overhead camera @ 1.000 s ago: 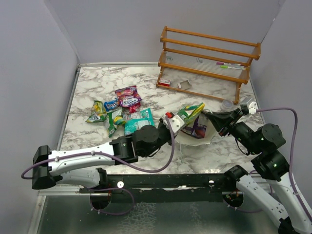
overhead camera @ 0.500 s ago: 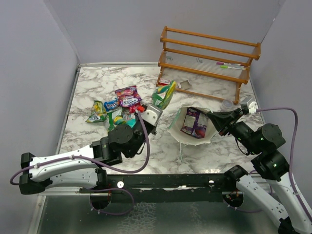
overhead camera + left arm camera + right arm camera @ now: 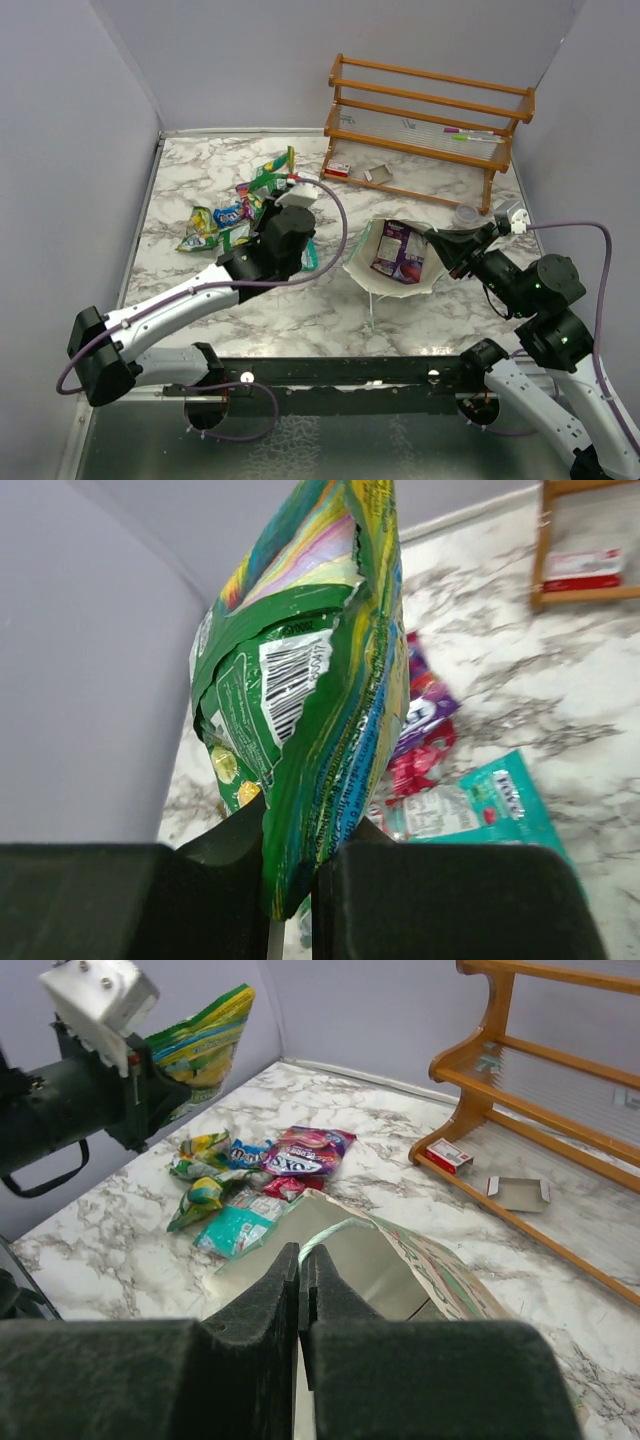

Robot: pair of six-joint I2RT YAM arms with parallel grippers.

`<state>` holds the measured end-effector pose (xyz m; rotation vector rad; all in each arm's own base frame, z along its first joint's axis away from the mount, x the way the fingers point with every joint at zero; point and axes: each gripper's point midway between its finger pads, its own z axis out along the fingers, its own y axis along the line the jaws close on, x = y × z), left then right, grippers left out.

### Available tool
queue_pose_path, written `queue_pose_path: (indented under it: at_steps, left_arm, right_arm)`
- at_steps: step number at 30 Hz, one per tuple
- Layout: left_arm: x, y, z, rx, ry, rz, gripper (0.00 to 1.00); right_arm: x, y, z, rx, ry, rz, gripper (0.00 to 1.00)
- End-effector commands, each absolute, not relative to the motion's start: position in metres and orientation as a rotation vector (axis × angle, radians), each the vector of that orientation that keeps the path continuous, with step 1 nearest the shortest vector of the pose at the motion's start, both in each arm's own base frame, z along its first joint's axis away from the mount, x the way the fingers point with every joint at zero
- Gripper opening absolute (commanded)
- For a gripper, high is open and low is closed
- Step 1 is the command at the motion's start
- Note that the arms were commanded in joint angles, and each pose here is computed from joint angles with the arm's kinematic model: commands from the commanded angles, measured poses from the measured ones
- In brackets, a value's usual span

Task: Take the snacks out of the paper bag
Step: Place the snack at the center of the board.

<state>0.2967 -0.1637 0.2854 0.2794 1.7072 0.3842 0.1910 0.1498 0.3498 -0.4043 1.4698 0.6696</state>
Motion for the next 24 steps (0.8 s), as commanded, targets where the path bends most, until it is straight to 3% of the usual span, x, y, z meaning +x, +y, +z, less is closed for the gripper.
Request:
queue_pose_path:
  at_steps: [1, 10, 16, 24]
  left_arm:
    - [0.314, -0.117, 0.283, 0.106, 1.805, 0.508, 0.00]
    - [0.350, -0.044, 0.226, -0.041, 2.025, 0.608, 0.00]
    - [0.364, -0.039, 0.156, 0.003, 2.238, 0.631, 0.00]
    - [0.370, -0.045, 0.117, 0.047, 2.383, 0.582, 0.00]
  right_arm:
    - [0.192, 0.146, 0.350, -0.395, 1.465, 0.650, 0.02]
    - [0.191, 0.146, 0.349, -0.391, 1.468, 0.647, 0.02]
    - [0.192, 0.147, 0.350, -0.394, 1.464, 0.653, 0.02]
    - [0.190, 0.146, 0.347, -0.382, 1.463, 0.663, 0.02]
